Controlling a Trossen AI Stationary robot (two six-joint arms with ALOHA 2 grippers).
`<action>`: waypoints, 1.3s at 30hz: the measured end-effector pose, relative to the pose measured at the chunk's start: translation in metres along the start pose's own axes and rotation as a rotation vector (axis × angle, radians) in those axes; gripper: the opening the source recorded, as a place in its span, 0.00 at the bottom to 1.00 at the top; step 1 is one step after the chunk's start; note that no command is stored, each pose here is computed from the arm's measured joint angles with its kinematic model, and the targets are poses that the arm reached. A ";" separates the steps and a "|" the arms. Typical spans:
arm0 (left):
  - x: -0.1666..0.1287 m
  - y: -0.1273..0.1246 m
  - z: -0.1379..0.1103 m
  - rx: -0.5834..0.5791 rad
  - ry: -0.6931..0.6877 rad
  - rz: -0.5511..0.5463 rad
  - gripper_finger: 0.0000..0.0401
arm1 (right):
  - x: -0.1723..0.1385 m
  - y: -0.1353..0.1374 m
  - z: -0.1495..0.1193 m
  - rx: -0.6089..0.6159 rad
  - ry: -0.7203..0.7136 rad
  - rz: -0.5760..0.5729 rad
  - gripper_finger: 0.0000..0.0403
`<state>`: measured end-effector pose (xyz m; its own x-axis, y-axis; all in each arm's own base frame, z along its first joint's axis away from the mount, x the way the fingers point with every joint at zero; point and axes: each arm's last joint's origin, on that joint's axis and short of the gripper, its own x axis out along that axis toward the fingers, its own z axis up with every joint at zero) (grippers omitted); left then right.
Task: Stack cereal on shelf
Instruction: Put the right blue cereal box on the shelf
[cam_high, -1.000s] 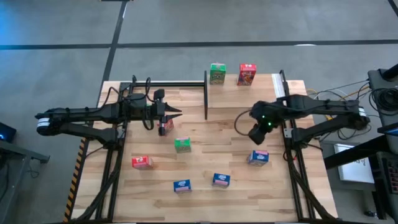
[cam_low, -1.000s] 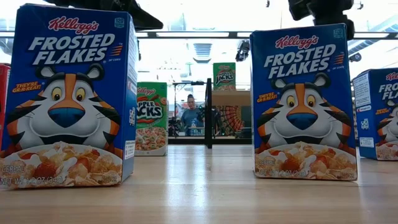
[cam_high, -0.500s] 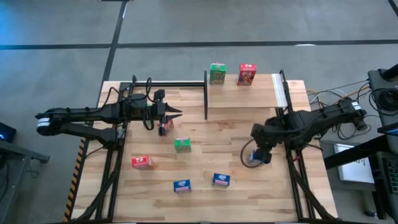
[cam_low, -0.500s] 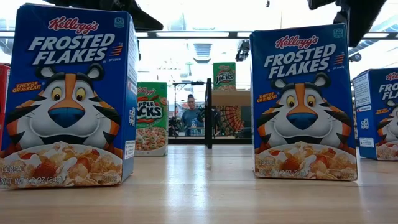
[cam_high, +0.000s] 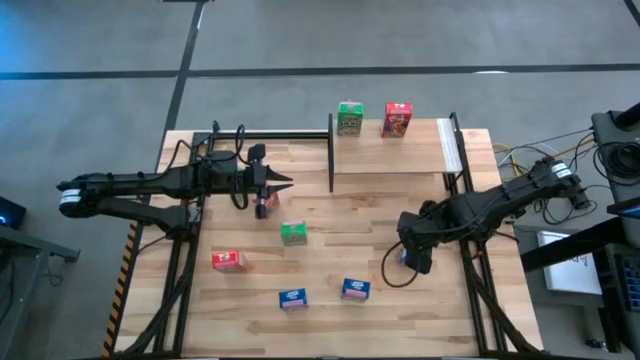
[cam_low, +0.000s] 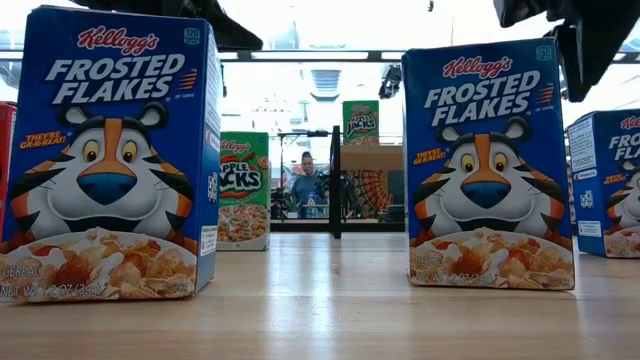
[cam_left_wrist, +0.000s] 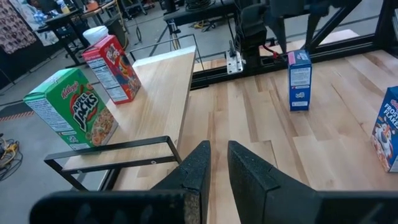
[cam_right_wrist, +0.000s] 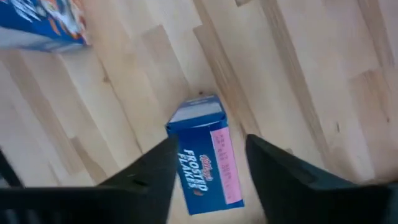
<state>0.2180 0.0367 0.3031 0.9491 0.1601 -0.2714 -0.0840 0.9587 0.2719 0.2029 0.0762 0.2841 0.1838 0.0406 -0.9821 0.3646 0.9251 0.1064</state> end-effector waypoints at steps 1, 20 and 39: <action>0.000 0.000 0.000 0.000 0.001 0.000 0.09 | 0.002 0.002 0.000 -0.015 0.008 -0.004 0.51; 0.000 0.000 0.000 -0.008 0.001 0.000 0.09 | 0.018 0.012 -0.003 -0.053 0.098 -0.071 0.62; 0.000 0.000 0.000 -0.008 0.001 0.000 0.09 | 0.040 0.020 0.002 -0.099 0.194 -0.117 0.52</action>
<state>0.2184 0.0368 0.3028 0.9488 0.1600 -0.2725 -0.0861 0.9606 0.2644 0.2196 0.0952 0.2476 -0.0370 -0.0063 -0.9993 0.2799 0.9599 -0.0164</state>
